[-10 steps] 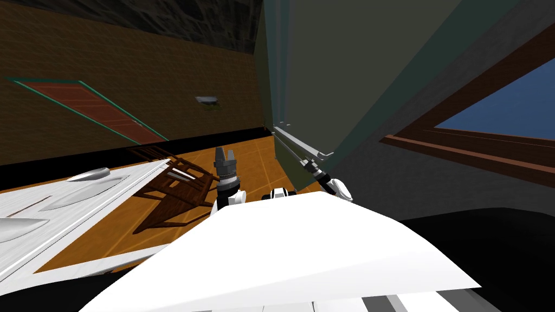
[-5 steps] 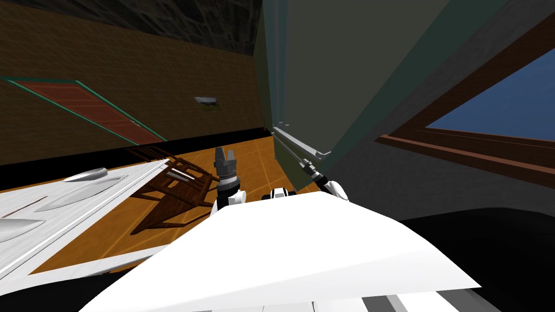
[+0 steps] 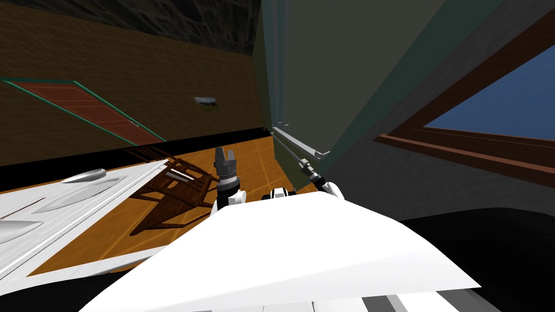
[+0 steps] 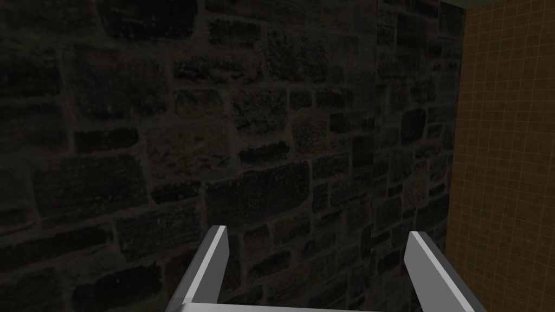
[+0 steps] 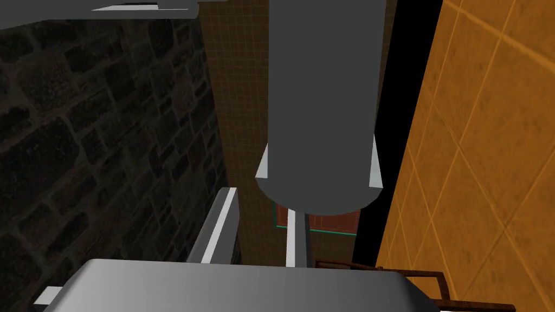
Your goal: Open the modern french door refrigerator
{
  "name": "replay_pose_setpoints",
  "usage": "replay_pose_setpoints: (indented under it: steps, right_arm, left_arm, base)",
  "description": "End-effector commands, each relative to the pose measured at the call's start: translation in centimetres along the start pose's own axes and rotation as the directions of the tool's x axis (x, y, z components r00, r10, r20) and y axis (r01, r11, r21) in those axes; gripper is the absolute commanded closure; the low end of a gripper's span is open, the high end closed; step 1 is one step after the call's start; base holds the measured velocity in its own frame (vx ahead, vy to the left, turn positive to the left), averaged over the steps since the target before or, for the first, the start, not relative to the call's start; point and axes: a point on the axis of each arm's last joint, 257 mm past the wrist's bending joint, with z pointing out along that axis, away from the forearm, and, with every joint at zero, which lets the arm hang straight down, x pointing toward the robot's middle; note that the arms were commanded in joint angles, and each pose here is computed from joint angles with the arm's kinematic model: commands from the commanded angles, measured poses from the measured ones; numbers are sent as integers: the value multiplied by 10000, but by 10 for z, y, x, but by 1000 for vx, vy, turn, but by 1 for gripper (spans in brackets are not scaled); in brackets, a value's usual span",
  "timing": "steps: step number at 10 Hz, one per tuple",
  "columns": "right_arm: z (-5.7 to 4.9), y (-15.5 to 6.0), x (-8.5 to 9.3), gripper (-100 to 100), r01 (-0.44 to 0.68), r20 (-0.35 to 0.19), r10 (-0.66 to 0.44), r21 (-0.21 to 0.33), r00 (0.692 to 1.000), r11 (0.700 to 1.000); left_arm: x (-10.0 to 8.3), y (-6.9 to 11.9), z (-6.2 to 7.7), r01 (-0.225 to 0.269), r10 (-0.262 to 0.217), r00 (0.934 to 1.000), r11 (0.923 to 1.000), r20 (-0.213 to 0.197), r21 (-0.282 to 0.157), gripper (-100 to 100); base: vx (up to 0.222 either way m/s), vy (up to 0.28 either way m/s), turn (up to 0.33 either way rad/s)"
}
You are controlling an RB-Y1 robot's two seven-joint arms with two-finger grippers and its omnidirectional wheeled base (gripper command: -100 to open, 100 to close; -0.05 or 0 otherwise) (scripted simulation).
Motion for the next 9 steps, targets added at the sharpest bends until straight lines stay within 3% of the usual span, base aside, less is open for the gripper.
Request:
replay_pose_setpoints:
  steps: [1,3,4,5,6,9]
  right_arm:
    - [-13,27,5,-100,-172,-705,145,-379,9974,9991]
    - [-8,22,-3,-100,-212,-589,198,-229,9981,9995]
    - [-6,16,5,-100,-187,-688,168,-262,9975,9995]
    - [-8,19,2,-100,-168,-642,151,-259,9978,9995]
    - [-8,19,2,100,-186,-659,169,-261,9977,9995]
    - [-6,16,0,100,-204,-654,189,-218,9977,9996]
  left_arm:
    - [0,0,0,0,0,10000,10000,0,0,0]
    - [0,0,0,-3,3,10000,10000,-1,-1,0]
    - [0,0,0,-1,1,10000,10000,-1,-1,0]
    - [0,0,0,0,0,10000,10000,0,-1,0]
    - [0,0,0,1,-1,10000,10000,1,1,0]
    - [0,0,0,4,-4,10000,10000,2,2,0]
  base:
    - [-21,-17,-38]
    - [-17,-36,-51]
    - [63,35,42]
    - [43,21,8]
    - [9,0,-8]
    - [-48,135,0]
